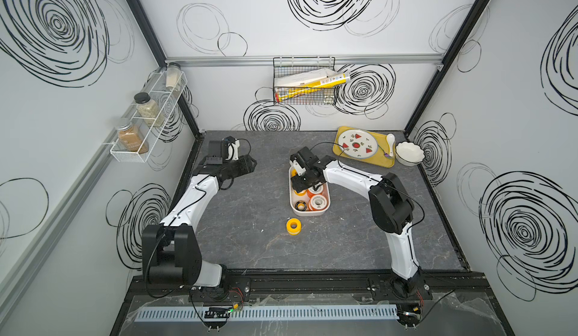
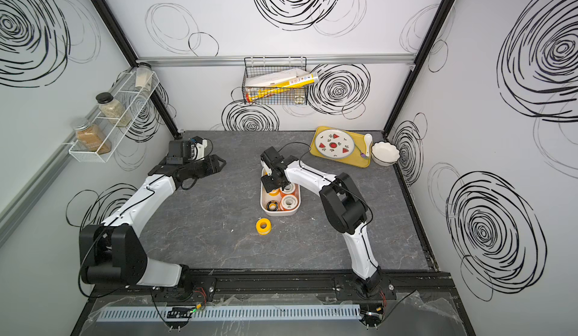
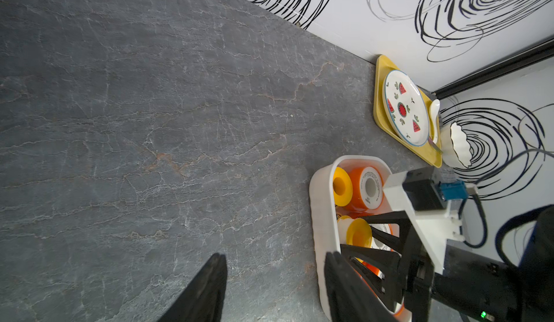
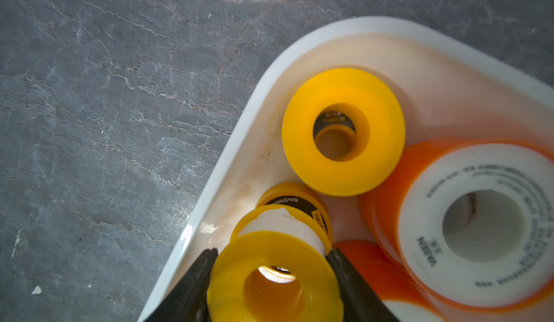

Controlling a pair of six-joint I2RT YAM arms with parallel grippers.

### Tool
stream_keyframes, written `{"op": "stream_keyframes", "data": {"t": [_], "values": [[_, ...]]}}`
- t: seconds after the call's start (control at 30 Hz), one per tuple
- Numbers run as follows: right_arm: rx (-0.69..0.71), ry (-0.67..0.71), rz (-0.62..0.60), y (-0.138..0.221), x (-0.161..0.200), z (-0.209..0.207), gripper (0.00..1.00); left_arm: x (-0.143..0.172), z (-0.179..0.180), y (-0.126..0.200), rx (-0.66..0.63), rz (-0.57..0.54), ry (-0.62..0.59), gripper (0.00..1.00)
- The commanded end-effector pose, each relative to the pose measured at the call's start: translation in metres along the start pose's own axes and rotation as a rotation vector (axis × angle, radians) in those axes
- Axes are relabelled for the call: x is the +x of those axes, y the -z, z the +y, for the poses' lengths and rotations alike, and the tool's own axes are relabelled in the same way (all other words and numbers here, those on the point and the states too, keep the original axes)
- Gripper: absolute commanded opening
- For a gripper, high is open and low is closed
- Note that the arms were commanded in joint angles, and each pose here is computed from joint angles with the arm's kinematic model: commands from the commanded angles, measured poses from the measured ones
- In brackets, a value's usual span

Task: Put the sealing tape into the storage box
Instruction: Place the sealing tape in the storage box.

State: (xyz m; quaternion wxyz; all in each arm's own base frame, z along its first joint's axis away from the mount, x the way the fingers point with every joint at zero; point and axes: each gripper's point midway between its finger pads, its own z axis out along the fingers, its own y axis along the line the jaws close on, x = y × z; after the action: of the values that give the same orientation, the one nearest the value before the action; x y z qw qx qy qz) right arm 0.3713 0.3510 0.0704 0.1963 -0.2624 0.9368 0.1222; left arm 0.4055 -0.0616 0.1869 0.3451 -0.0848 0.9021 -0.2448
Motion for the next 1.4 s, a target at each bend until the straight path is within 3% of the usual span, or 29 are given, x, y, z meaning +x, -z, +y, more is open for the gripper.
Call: {"op": "stream_keyframes", "data": {"t": [0.0, 0.4, 0.7, 1.03, 1.17, 1.37], "values": [[-0.008, 0.021, -0.017, 0.014, -0.007, 0.007, 0.61, -0.008, 0.0, 0.0, 0.014, -0.02, 0.003, 0.59], [0.035, 0.008, -0.041, 0.018, -0.013, 0.0, 0.71, -0.008, 0.0, -0.001, 0.016, -0.017, 0.004, 0.59], [0.017, 0.0, -0.103, 0.034, -0.022, 0.004, 0.69, -0.008, 0.0, 0.0, 0.019, -0.016, 0.005, 0.59], [-0.051, 0.041, -0.112, 0.054, -0.014, 0.014, 0.48, -0.008, 0.001, -0.001, 0.021, -0.013, 0.009, 0.59], [-0.107, 0.073, -0.06, 0.049, 0.008, 0.021, 0.41, -0.008, 0.001, -0.001, 0.021, -0.014, 0.011, 0.59], [-0.137, 0.093, 0.007, 0.036, 0.031, 0.023, 0.22, -0.008, 0.002, -0.001, 0.022, -0.015, 0.014, 0.59]]}}
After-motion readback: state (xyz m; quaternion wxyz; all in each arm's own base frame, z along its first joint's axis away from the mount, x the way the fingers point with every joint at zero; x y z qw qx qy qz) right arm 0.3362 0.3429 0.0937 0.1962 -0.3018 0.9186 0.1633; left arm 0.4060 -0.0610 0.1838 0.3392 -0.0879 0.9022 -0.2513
